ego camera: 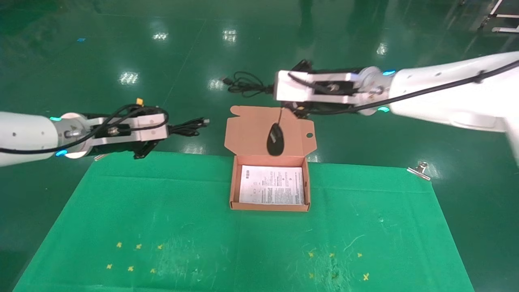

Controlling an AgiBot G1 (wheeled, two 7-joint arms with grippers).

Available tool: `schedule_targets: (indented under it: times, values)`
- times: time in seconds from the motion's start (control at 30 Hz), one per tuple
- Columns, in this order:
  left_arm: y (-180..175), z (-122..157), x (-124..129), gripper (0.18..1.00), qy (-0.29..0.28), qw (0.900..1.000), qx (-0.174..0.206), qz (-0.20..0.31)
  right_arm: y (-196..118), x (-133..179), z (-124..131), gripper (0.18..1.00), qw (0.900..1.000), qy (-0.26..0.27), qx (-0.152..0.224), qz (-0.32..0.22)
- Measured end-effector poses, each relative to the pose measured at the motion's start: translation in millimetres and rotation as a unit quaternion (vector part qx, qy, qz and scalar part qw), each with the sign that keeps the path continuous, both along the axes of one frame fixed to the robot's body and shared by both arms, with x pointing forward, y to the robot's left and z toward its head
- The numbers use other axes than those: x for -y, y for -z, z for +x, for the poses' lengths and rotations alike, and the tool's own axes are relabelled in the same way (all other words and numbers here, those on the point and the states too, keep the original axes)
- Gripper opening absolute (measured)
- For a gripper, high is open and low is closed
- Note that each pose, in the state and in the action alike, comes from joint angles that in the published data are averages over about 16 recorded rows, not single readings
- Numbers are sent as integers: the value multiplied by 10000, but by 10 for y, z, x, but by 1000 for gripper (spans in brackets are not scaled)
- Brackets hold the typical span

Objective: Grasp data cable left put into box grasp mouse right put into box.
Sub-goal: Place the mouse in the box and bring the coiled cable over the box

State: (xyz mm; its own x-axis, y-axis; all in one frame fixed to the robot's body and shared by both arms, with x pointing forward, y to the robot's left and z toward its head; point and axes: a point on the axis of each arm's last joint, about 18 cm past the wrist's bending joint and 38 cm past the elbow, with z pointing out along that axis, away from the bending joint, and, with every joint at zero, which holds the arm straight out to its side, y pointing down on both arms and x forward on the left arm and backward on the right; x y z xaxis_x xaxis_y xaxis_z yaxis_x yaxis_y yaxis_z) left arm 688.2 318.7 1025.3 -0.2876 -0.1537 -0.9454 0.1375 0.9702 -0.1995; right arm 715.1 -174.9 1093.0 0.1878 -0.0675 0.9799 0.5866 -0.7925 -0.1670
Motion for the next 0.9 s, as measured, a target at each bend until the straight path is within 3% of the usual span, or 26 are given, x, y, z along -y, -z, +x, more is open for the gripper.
schedule_targets:
  times: [0.53, 0.9]
  values:
    - [97, -36, -88, 257, -317, 9994, -153, 37, 585, -244, 204, 215, 9969, -207, -747, 149]
    - [100, -46, -81, 257, -331, 9993, -148, 35, 968, -164, 301, 215, 9903, -62, -1309, 455]
